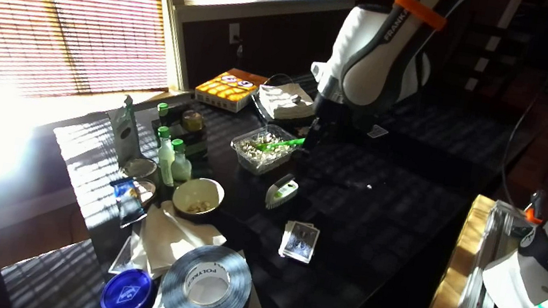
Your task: Pick up the white objects from the black tablecloth and place them inside the white bowl on the left.
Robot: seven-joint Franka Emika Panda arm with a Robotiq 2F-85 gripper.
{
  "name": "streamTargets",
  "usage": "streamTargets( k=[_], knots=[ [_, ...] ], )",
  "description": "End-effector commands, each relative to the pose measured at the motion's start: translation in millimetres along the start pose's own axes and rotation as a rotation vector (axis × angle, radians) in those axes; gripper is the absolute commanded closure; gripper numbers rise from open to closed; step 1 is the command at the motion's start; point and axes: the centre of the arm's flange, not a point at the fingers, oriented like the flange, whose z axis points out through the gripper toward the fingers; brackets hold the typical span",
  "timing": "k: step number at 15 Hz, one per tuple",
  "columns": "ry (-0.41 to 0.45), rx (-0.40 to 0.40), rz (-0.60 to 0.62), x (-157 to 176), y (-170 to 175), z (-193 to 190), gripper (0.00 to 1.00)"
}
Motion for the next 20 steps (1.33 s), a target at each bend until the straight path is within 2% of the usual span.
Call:
streamTargets(
  k=[1, 2, 3, 4, 5, 7, 9, 13, 14, 15, 18, 19, 20],
  knots=[
    [-0.142, -0.083, 0.11, -68, 19, 0, 0.0],
    [-0.195, -0.06, 0.151, -81, 29, 6, 0.0],
    [-0.196, -0.014, 0.194, -89, 34, 10, 0.0],
    [-0.134, 0.044, 0.215, -87, 31, 13, 0.0],
    [-0.101, 0.066, 0.276, -73, 18, 14, 0.0],
    [-0.069, 0.07, 0.385, -54, -9, 19, 0.0],
    [-0.037, 0.033, 0.488, -51, -12, 20, 0.0],
    [0.003, -0.081, 0.663, -81, 23, 25, 0.0],
    [-0.006, -0.088, 0.723, -91, 35, 31, 0.0],
    [-0.028, -0.057, 0.783, -100, 45, 35, 0.0],
    [-0.153, 0.015, 0.811, -121, 51, 45, 0.0],
    [-0.194, 0.012, 0.843, -124, 52, 51, 0.0],
    [-0.191, 0.013, 0.865, -125, 53, 52, 0.0]
  ],
)
